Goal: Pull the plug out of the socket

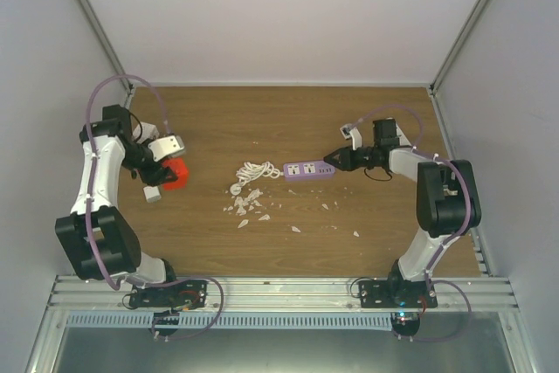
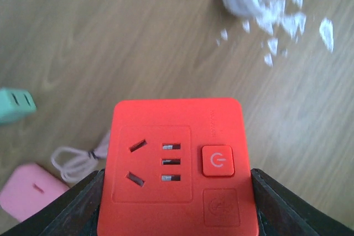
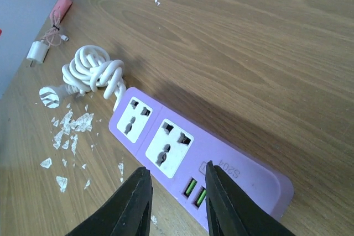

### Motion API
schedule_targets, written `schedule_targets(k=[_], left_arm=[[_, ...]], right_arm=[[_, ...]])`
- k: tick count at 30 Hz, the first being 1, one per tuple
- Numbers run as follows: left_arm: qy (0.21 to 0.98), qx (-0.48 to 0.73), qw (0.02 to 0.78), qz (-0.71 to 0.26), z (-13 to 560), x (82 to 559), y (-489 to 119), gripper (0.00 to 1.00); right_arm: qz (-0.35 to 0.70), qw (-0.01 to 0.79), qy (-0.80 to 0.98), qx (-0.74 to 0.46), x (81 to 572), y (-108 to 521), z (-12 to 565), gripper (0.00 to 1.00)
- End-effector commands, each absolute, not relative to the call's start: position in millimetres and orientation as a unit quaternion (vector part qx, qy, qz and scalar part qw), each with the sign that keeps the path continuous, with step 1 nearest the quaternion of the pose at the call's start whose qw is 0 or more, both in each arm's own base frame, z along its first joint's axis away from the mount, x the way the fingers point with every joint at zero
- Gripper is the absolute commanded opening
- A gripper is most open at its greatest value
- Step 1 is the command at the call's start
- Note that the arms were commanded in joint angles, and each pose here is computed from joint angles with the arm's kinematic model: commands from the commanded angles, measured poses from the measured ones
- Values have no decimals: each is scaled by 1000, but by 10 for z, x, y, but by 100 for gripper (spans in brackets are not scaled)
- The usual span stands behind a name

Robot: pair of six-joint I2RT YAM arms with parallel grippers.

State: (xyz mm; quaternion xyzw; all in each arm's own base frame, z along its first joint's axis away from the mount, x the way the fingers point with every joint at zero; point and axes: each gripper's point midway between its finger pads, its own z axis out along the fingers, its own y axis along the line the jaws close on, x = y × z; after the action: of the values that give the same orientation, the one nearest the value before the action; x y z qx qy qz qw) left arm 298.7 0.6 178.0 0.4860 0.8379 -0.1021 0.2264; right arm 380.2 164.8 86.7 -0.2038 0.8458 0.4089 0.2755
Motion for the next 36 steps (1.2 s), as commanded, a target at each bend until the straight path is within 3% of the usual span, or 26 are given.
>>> schedule_targets(k=[1,25,31,36], left_arm=[[841,514,154,-62,1583,2650,207,30],[892,446,-60,-42,773,2662,236,33],[897,434,-85,-22,694,2784,235,37],[896,432,-100,-19,637,2849,173,47]], right_arm=[[394,300,837,-232,3855,1691,1013,29],[357,339,812,-313,3785,1742,1216,30],[348,344,807,-330,3755,1734,1221,32],[341,347,803,-344,3743,1730,1232,35]])
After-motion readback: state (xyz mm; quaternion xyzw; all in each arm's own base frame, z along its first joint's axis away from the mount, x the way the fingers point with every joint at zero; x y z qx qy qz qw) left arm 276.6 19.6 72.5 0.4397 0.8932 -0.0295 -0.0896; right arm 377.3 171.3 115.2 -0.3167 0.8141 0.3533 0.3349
